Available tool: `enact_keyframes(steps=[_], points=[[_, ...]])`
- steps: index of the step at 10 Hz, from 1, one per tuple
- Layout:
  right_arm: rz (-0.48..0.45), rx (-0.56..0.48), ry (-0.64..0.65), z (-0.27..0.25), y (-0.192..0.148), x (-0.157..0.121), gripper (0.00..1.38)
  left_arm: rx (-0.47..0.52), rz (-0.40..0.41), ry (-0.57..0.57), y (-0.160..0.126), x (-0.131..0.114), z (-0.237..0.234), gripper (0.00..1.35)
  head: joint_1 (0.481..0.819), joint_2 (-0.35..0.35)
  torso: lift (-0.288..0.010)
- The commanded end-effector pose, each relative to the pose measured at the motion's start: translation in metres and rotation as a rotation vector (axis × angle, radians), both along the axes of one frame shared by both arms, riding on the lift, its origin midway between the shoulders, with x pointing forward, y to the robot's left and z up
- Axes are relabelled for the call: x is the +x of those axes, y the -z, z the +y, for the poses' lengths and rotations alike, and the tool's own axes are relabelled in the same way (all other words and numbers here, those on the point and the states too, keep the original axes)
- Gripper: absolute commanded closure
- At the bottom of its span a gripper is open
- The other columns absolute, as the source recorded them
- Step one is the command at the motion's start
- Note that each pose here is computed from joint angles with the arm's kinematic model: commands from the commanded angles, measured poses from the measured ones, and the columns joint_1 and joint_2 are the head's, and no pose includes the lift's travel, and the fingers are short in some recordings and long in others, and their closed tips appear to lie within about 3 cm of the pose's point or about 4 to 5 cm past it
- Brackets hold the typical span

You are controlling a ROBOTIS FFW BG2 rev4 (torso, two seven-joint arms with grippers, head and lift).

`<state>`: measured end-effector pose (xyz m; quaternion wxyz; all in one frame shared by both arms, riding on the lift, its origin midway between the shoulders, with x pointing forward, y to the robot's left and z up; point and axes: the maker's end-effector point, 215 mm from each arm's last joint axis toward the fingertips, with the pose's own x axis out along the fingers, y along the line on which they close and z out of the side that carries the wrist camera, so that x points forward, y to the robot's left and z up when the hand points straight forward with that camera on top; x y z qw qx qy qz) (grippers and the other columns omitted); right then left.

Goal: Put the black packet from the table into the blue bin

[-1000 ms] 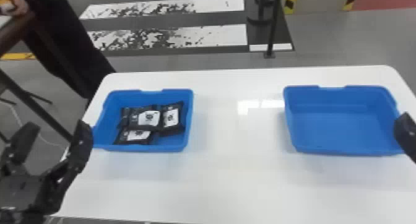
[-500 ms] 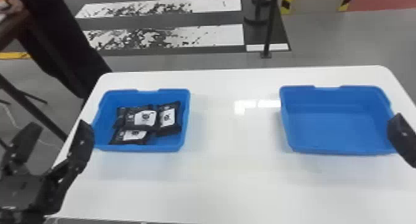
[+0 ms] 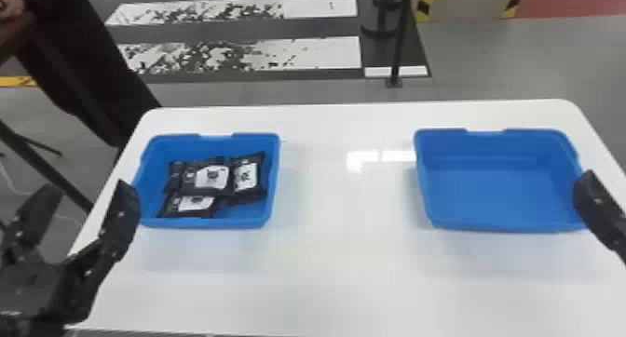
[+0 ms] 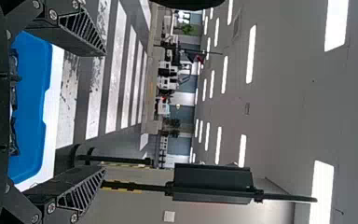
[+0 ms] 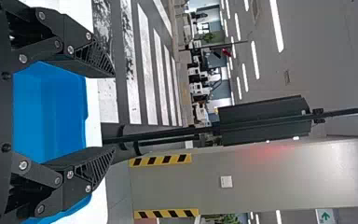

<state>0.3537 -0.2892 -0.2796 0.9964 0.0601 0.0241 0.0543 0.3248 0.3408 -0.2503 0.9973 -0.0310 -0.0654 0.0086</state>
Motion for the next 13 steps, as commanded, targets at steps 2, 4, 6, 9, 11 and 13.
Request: enact_keyframes(steps=[2,4,6,9,11,13], points=[[0.002,0.002,0.001,-0.0001,0.0007,-0.0007,0.51,-0.006,-0.005,0.002,-0.0011,0.0006,-0.0007,0.17,0.695,0.088,-0.11],[0.002,0.002,0.001,-0.0001,0.0007,-0.0007,0.51,-0.014,-0.004,0.002,0.0002,0.0005,-0.0007,0.17,0.695,0.088,-0.11],[0.002,0.0,0.001,-0.0002,0.0008,-0.0007,0.51,-0.013,-0.003,0.004,0.0008,0.0007,-0.0014,0.17,0.695,0.088,-0.11],[0.005,0.0,0.001,-0.0004,0.0021,-0.0008,0.51,-0.02,-0.002,0.007,0.0022,0.0008,-0.0025,0.17,0.695,0.085,-0.11],[0.003,-0.002,0.001,-0.0002,0.001,-0.0007,0.51,-0.02,-0.011,0.01,-0.0004,0.0015,-0.0041,0.17,0.695,0.083,-0.11],[0.003,-0.003,0.002,-0.0011,0.0009,-0.0008,0.51,-0.029,-0.018,0.005,-0.0002,0.0031,-0.0019,0.17,0.695,0.082,-0.11]])
